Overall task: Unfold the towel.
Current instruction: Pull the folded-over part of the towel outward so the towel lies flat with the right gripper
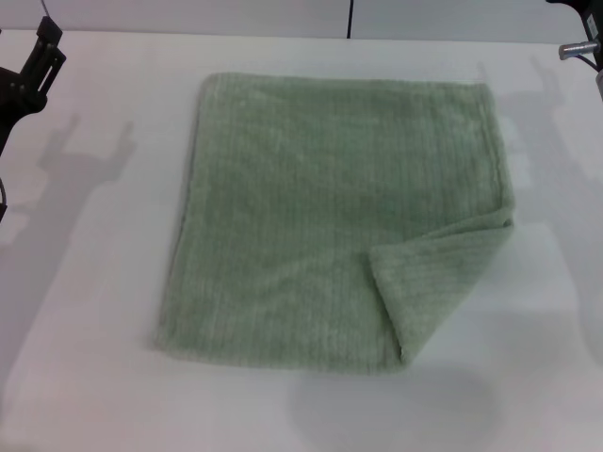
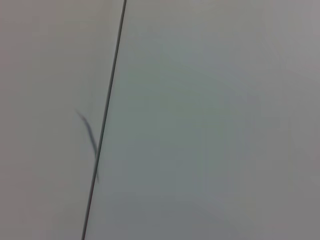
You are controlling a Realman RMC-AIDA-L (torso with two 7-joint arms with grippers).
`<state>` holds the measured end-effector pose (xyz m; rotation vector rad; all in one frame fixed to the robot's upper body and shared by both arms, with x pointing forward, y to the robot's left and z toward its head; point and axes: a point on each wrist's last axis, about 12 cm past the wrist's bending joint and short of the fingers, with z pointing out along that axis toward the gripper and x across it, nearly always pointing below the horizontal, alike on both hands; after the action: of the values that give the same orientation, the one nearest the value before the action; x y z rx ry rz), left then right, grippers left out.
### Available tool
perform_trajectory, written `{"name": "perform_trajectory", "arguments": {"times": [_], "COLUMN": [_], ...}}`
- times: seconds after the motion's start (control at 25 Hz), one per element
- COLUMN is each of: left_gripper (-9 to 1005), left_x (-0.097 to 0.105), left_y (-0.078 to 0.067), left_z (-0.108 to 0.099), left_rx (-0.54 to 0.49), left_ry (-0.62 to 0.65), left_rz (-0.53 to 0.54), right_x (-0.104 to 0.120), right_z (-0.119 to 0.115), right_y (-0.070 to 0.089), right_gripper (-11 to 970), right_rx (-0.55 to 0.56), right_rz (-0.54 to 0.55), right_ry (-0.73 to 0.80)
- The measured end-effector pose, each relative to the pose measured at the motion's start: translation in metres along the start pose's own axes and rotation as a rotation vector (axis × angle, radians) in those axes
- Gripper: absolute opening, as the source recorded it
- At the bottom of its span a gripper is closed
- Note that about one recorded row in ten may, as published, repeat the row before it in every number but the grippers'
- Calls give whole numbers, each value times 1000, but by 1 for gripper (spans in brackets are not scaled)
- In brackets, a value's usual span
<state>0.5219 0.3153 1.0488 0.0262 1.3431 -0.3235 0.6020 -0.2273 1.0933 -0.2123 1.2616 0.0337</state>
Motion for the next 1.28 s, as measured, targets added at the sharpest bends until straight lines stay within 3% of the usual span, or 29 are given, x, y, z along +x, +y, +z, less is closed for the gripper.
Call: {"name": "perform_trajectory", "arguments": {"times": [0.84,1.04,1.28], "left_gripper": [798,740,446], "left_x": [2,4,10], "left_y": [-6,-14,-23], "left_z": [8,18,35], "left_rx": [45,112,142], "left_ry": [28,72,171], "left_rz": [-20,-74,-126], "right_x": [-1,-1,-2], "right_z": [-1,-1,0], "right_y": [-2,-2,-2], "right_gripper": [780,780,780], "right_rx": [11,14,14], "right_rz": [1,2,2], "right_ry": [-8,-12,-14]}}
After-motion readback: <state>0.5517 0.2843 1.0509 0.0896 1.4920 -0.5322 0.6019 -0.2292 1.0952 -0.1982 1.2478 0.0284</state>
